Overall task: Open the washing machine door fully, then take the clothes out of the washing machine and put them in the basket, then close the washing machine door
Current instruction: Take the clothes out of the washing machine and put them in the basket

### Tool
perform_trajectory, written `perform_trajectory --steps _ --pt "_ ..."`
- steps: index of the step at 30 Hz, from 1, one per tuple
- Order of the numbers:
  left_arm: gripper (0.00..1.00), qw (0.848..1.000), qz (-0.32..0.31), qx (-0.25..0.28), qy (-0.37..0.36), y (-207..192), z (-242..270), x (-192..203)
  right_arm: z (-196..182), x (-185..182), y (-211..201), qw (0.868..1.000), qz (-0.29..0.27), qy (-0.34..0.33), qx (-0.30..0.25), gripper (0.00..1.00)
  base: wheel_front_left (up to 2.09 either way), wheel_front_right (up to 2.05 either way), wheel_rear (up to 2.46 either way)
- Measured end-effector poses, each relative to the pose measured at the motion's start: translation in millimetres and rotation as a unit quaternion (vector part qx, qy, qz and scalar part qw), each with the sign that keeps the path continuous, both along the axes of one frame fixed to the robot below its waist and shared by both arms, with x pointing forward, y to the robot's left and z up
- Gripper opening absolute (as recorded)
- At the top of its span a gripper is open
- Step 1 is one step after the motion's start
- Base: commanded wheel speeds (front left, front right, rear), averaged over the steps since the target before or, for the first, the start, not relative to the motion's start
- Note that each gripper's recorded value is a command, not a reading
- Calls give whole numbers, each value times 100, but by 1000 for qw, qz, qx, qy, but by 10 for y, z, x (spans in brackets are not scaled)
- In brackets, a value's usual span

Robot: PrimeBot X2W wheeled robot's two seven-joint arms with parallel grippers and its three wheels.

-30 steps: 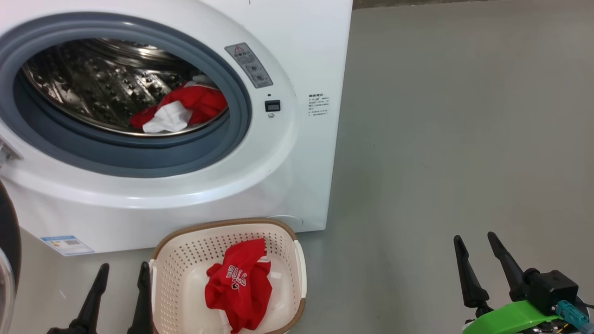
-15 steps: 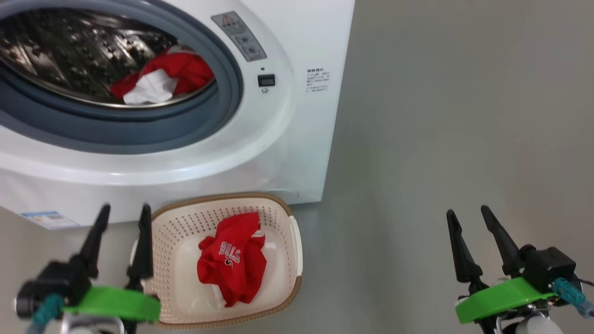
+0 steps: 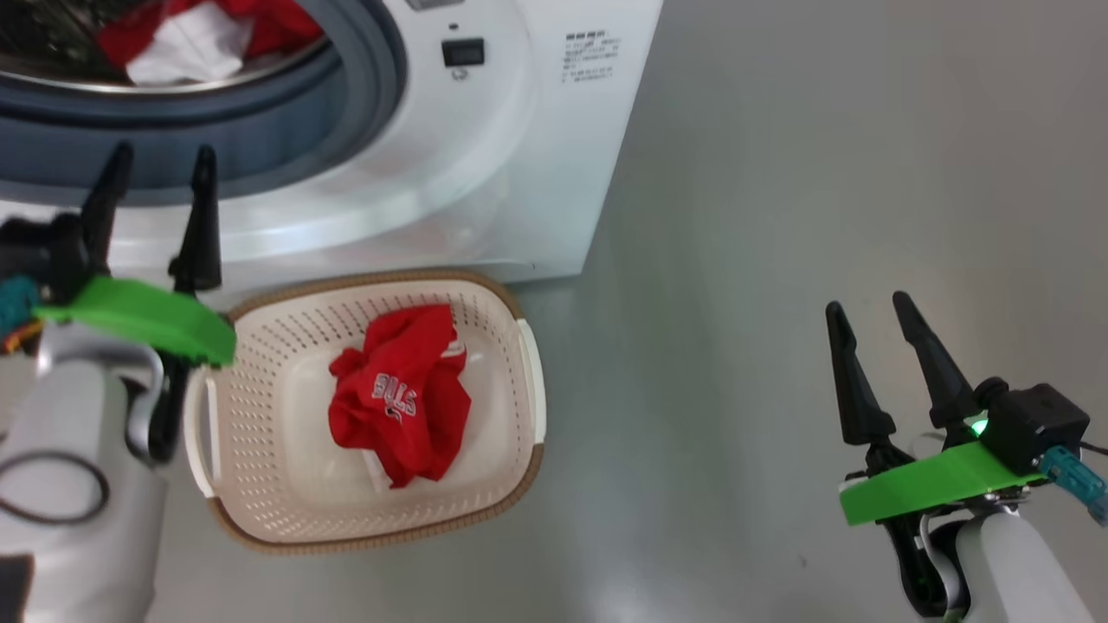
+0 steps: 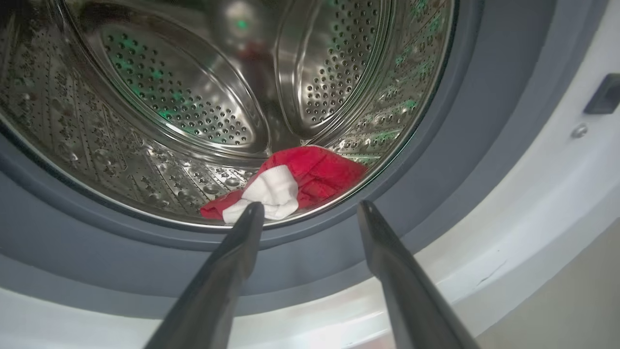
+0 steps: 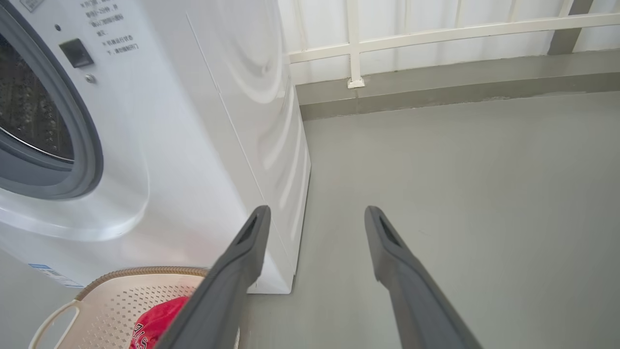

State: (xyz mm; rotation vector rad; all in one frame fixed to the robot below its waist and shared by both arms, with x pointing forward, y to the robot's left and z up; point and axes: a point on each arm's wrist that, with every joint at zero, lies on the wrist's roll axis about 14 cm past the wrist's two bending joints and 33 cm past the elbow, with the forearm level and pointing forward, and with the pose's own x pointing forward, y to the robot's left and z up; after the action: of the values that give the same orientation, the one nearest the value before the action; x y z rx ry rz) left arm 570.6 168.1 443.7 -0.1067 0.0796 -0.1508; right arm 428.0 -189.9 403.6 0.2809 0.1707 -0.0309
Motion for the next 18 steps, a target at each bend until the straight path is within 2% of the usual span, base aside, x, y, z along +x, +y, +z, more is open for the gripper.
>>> perform_trajectory --steps 8,18 --pt "100 999 -10 20 43 -31 -319 539 -258 117 -48 1000 -8 25 7 100 0 0 0" --pt "100 995 -28 46 79 -161 -590 939 -452 141 -103 999 -16 46 10 100 0 0 0"
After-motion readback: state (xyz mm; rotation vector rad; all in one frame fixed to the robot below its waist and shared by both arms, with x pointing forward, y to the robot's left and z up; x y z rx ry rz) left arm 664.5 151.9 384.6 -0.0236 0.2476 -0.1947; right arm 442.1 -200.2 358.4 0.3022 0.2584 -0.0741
